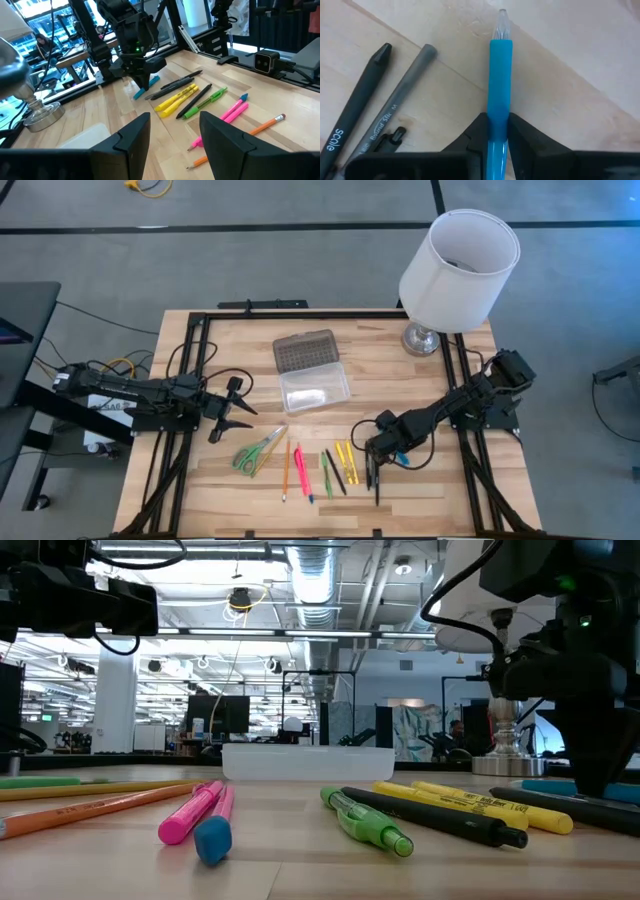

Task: Pick & place school supplies into a supply box
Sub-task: Put the blue pen into the transparent supply box

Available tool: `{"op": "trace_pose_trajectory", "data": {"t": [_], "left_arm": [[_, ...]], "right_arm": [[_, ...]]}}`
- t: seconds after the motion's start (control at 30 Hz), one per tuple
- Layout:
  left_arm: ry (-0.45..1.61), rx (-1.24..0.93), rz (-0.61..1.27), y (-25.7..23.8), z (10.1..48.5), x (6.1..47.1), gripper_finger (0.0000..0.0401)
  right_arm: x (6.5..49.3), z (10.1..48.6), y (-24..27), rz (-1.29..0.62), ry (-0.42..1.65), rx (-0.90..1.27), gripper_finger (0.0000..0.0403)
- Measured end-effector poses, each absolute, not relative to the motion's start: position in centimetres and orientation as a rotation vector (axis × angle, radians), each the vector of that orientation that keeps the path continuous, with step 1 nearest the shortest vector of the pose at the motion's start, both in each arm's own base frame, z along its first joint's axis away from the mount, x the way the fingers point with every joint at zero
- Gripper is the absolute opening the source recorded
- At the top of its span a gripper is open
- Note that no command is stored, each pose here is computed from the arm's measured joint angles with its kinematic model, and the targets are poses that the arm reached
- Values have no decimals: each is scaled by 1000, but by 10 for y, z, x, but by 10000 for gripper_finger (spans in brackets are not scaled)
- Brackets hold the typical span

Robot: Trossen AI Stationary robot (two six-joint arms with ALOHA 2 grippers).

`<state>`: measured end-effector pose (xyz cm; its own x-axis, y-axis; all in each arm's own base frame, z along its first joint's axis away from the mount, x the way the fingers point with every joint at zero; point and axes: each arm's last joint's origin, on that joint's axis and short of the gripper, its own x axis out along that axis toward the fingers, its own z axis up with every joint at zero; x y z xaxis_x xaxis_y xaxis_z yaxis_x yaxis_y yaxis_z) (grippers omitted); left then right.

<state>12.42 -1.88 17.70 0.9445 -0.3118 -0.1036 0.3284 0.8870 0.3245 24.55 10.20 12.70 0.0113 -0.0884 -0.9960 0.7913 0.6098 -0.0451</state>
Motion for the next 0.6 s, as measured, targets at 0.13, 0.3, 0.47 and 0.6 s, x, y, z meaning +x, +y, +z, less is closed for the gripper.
{"op": "trace_pose_trajectory", "data": {"t": [0.13, 0.3, 0.47, 0.6], "left_arm": [[50, 339, -332, -19, 177, 124, 167], [54, 335, -332, -19, 177, 124, 167], [55, 335, -332, -19, 177, 124, 167], [55, 335, -332, -19, 177, 124, 167]], "right_arm": [[245, 127, 101, -768, 1394, 632, 37], [246, 127, 101, -768, 1390, 623, 47], [246, 127, 101, -759, 1392, 613, 43], [248, 129, 102, -738, 1380, 576, 38]]}}
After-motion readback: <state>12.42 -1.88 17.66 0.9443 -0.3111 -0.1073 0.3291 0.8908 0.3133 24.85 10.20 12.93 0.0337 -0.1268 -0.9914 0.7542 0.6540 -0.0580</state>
